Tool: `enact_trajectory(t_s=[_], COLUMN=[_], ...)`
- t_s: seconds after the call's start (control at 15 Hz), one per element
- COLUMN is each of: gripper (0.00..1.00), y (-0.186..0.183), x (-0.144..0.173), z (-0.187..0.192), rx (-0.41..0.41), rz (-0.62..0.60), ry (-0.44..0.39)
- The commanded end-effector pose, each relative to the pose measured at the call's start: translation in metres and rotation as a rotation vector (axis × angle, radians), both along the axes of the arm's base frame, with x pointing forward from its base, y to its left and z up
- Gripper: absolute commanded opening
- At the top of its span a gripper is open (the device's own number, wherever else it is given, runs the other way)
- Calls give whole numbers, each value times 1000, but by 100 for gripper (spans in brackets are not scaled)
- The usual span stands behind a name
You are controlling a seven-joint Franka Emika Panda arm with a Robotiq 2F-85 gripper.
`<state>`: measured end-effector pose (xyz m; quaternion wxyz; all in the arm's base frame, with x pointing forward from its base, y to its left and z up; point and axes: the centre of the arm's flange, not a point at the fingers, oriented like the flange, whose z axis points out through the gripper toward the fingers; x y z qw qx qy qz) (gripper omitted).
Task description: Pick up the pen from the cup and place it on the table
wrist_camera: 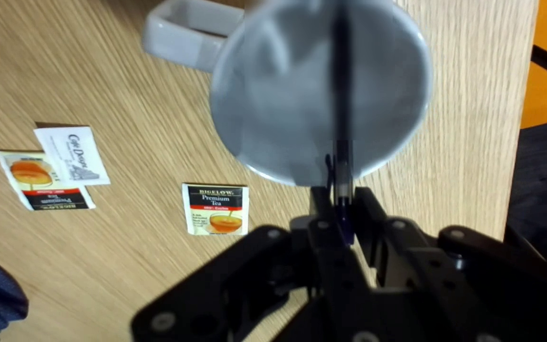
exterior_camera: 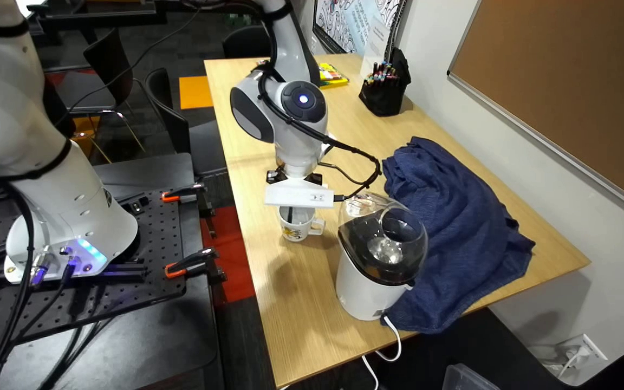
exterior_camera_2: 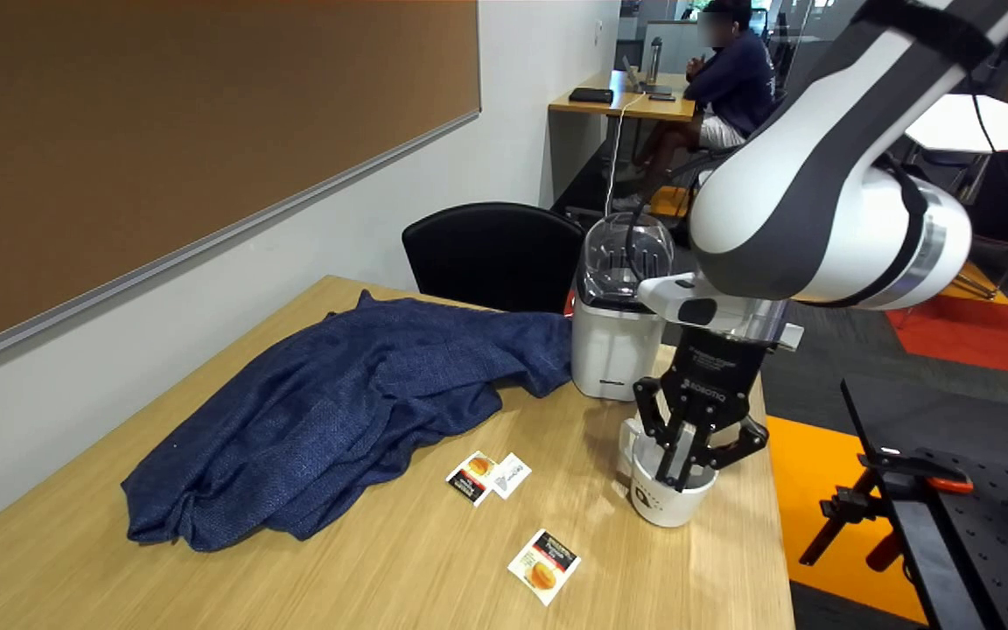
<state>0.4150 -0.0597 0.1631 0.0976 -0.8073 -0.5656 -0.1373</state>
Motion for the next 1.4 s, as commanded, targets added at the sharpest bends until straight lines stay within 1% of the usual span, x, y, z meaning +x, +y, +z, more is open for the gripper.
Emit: enact_trajectory(t_s=[0.0, 0.4, 0.87, 1.07, 1.2, 1.33], gripper=[4, 4, 4, 4, 4, 4], y=[9, 13, 27, 36, 42, 49], x=[-22, -29, -44, -49, -47, -42], z=[30, 58, 104, 121, 128, 135], rx=[-23, -39, 9, 37, 52, 72], rz=[1, -35, -96, -100, -78, -83], ry=[-46, -146, -266, -288, -299, -304])
